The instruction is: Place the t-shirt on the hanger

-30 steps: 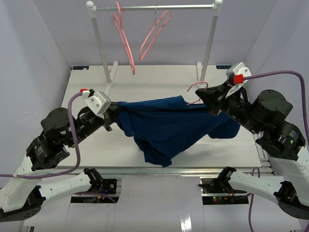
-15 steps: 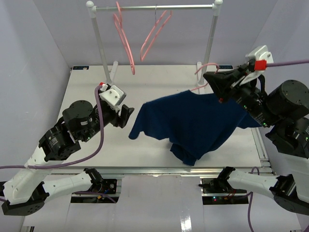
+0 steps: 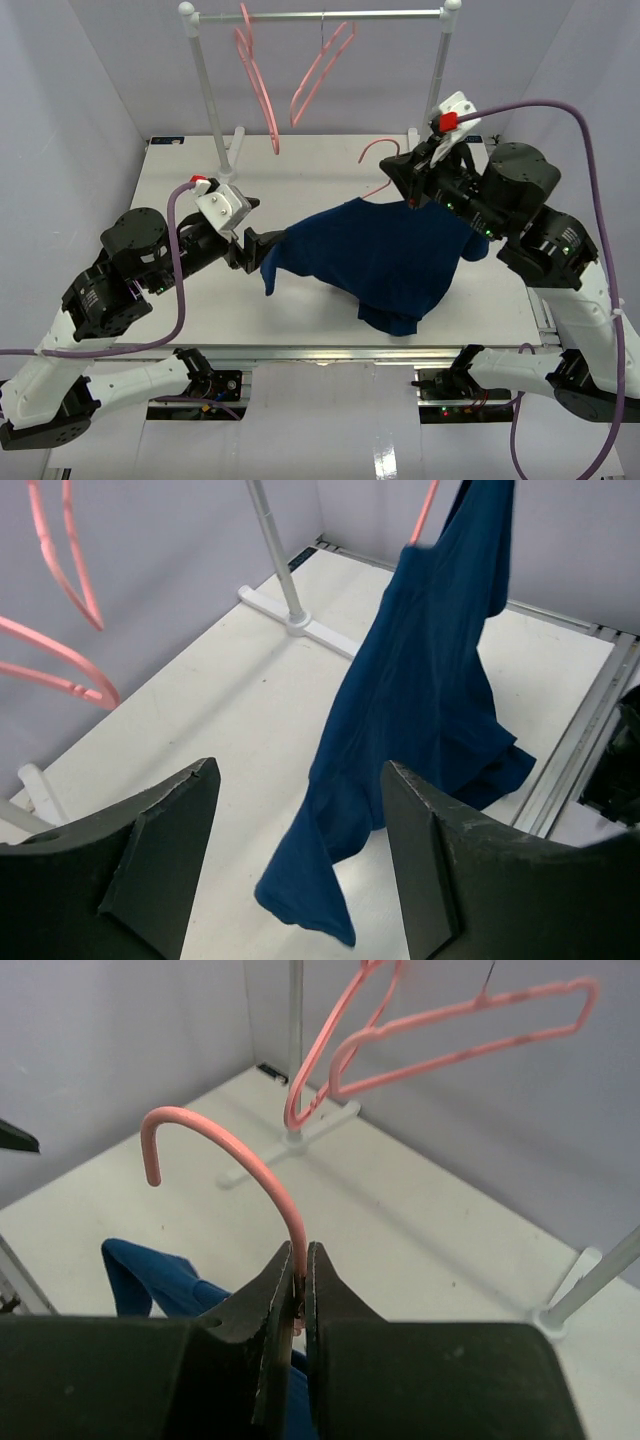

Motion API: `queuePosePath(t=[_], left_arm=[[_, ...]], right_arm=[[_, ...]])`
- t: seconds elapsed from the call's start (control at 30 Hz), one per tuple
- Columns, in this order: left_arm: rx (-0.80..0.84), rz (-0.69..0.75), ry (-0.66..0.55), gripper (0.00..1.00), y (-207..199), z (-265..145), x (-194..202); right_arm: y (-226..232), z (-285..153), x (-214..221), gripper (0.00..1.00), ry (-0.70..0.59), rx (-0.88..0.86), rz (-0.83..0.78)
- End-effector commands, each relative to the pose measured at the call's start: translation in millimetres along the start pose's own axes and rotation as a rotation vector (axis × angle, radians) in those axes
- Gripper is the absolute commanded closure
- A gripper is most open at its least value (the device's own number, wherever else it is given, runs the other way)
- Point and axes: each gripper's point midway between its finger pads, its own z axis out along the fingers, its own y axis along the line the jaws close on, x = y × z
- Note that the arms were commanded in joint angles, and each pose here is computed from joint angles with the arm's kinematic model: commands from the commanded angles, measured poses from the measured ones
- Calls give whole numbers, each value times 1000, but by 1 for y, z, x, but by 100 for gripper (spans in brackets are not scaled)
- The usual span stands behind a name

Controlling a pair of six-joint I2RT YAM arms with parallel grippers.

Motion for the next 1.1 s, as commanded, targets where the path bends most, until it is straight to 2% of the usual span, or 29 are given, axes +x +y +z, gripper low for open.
queuePosePath(t=[0.0, 0.23, 0.43, 0.5, 0.57, 0.63, 0.67, 0.7, 0.77, 0.87, 1.07], left_arm=[[113, 28, -60, 23, -17, 7, -25], [253, 20, -18, 16, -43, 46, -20], [297, 21, 17, 23, -54, 62, -1], [283, 28, 29, 37, -52, 63, 7], [256, 35, 23, 62, -47, 59, 6], [215, 36, 9, 80, -39, 52, 2], [206, 38, 1, 79, -37, 48, 0], [196, 39, -7, 72, -35, 45, -1], [175, 41, -19, 46, -31, 38, -4], [169, 50, -13, 24, -29, 28, 0], [115, 50, 63, 22, -21, 16, 24]], right_arm=[[12, -5, -27, 92, -108, -68, 28], [43, -9, -32, 92, -173, -236, 92], [44, -15, -40, 92, -206, -242, 113], [43, -19, -43, 92, -213, -240, 114], [41, -23, -45, 92, -215, -229, 110], [37, -25, -46, 92, -215, -207, 106], [34, -26, -45, 92, -213, -194, 101], [32, -27, -44, 92, -209, -182, 95], [27, -27, -41, 92, -200, -157, 82], [22, -31, -41, 92, -203, -134, 68], [13, -41, -53, 92, -215, -87, 59]])
